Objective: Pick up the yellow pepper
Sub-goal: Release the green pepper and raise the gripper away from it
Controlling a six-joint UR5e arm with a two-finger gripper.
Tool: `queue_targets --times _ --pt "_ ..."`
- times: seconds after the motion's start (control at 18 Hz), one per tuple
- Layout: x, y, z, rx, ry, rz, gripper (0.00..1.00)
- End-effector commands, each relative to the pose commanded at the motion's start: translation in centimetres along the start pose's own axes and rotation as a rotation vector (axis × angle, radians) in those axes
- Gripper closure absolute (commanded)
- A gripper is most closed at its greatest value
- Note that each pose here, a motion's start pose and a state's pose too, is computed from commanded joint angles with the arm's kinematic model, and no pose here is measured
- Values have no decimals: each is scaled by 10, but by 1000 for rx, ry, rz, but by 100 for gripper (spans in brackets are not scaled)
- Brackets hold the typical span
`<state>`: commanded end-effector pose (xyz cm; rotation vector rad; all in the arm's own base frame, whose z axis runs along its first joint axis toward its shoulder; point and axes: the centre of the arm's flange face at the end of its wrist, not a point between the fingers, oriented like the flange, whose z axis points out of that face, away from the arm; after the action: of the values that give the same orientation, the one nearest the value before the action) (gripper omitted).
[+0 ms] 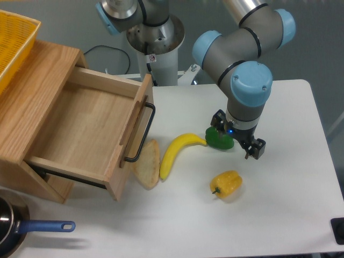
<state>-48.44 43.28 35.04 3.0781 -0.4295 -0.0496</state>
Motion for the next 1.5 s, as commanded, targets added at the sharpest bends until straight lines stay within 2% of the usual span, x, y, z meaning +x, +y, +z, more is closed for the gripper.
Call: queue_targets --times 0.22,0.39,0.5,0.67,0.89,1.22,1.5 --pt "-1 -1 -2 8 -3 3 0" --pt "0 -11 1 82 12 2 0" --pt "0 -15 13 98 -26 -8 0" --pt "2 -12 22 111 -46 -102 0" --pt "1 -11 26 114 -43 -116 0" --pt "-11 -4 43 161 -3 -141 0" --pt "-26 7 73 142 33 -165 0"
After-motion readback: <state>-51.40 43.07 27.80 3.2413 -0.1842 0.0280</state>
